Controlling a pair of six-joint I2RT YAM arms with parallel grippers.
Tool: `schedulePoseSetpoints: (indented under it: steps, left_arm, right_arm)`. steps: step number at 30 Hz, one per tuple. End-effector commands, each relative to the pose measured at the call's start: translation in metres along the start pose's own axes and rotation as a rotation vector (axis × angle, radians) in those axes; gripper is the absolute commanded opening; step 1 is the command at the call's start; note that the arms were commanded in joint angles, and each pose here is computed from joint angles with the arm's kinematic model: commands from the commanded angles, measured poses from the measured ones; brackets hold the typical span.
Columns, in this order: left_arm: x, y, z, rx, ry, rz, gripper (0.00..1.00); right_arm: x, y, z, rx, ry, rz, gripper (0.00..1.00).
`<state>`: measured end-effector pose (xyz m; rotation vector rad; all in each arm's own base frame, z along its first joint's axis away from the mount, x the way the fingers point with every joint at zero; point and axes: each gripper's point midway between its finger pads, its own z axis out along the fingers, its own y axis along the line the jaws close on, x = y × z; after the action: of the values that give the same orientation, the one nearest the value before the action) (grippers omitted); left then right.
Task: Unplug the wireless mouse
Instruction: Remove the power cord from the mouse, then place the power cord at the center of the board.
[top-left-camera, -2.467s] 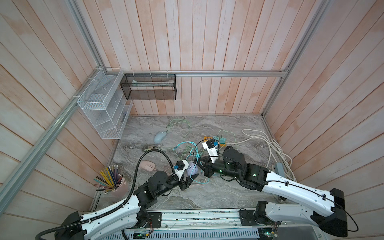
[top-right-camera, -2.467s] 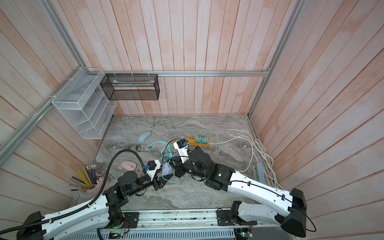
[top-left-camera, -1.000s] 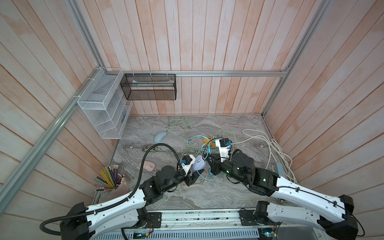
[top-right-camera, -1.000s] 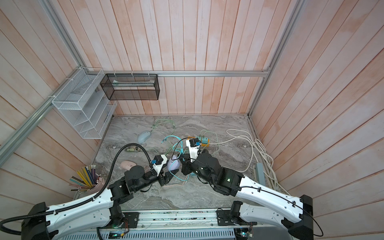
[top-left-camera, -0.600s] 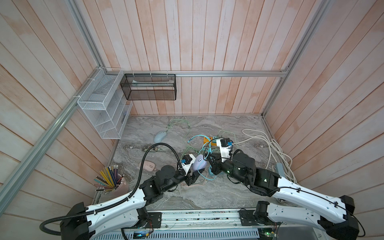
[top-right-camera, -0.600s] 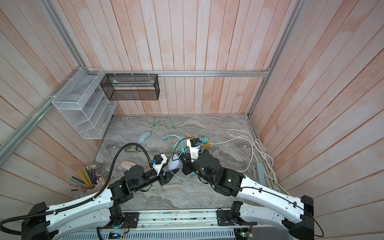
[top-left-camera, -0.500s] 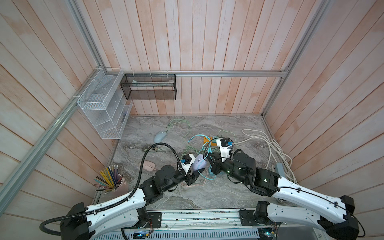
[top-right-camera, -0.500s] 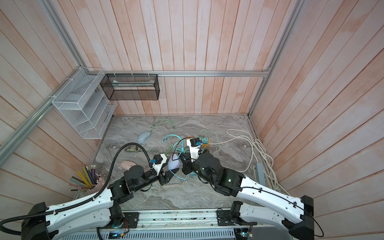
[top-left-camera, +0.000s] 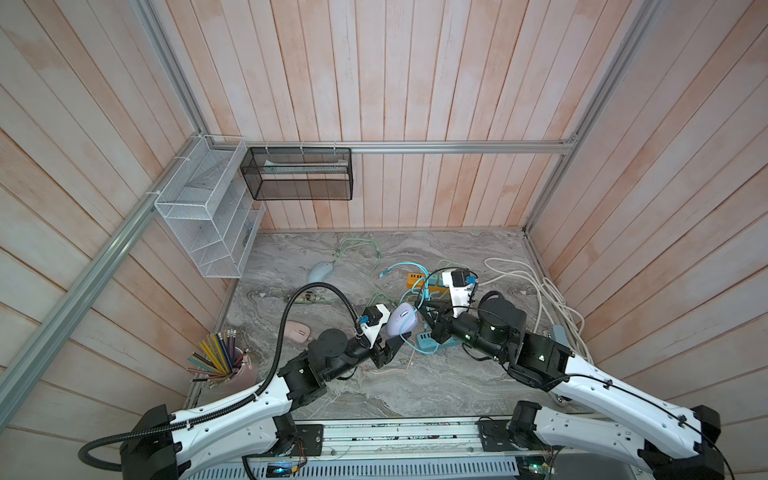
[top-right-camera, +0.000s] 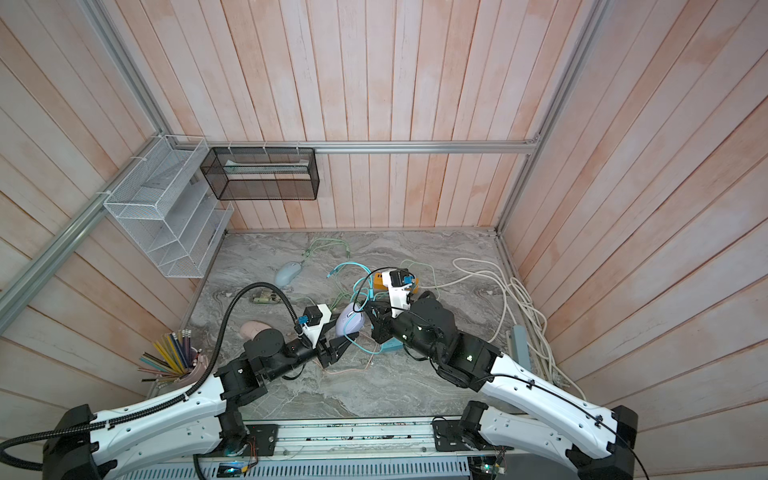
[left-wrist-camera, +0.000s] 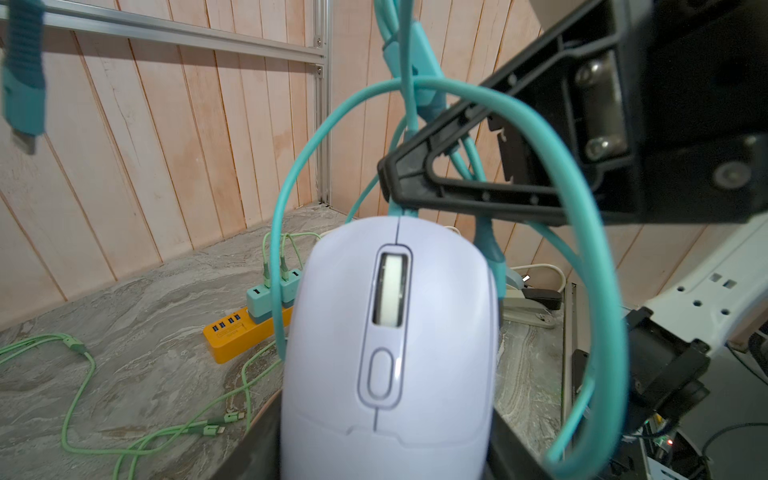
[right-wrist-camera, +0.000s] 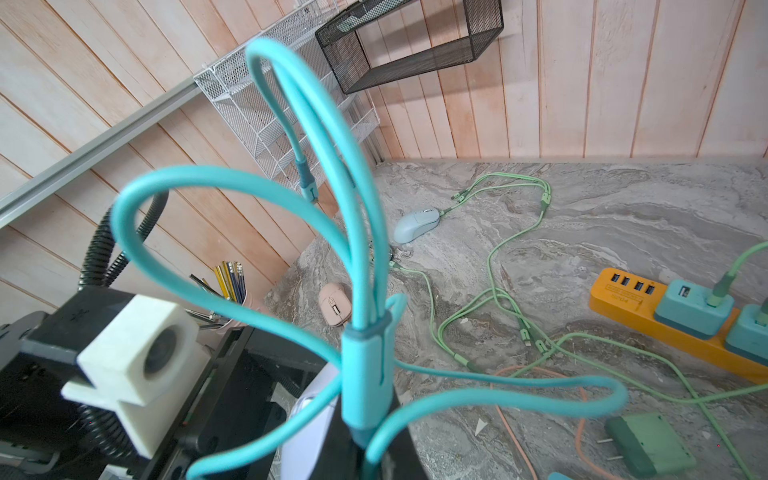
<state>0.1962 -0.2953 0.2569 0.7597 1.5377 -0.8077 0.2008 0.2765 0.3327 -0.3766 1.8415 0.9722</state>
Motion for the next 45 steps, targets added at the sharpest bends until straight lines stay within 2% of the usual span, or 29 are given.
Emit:
schedulePoseSetpoints:
  steps: [1, 14, 17, 20, 24, 28, 32, 34, 42, 45]
  left_arm:
    - [0.119, 0.052, -0.025, -0.249, 0.401, -0.045, 0.29]
    - [0.121, 0.05, -0.024, -0.238, 0.411, -0.045, 0.28]
    - [0.121, 0.051, -0.025, -0.24, 0.406, -0.045, 0.28]
    - [0.118, 0.052, -0.026, -0.243, 0.397, -0.05, 0.28]
    - [0.112, 0.059, -0.026, -0.249, 0.38, -0.1, 0.28]
    - [0.106, 0.062, -0.025, -0.239, 0.355, -0.147, 0.28]
    - [0.089, 0.061, -0.022, -0.22, 0.296, -0.142, 0.28]
    - [0.079, 0.062, -0.02, -0.213, 0.267, -0.133, 0.29]
    - [0.048, 0.07, -0.01, -0.174, 0.226, -0.111, 0.29]
    - [0.039, 0.073, -0.014, -0.174, 0.206, -0.117, 0.29]
  right_arm:
    - [-0.158, 0.018, -0.075, -0.006, -0.541, 0.063, 0.0]
    - [-0.218, 0.023, -0.078, 0.019, -0.613, -0.005, 0.0]
    - [-0.222, 0.024, -0.078, 0.014, -0.609, -0.011, 0.0]
    - [-0.216, 0.007, -0.07, 0.099, -0.57, -0.025, 0.0]
    - [-0.203, -0.052, -0.062, 0.233, -0.51, 0.008, 0.0]
    - [-0.177, -0.146, -0.062, 0.316, -0.44, 0.189, 0.0]
    - [-0.142, -0.242, -0.072, 0.448, -0.428, 0.376, 0.0]
    - [-0.13, -0.279, -0.067, 0.495, -0.416, 0.425, 0.0]
    - [-0.104, -0.409, 0.008, 0.59, -0.322, 0.542, 0.0]
    - [-0.1, -0.441, 0.05, 0.523, -0.245, 0.583, 0.0]
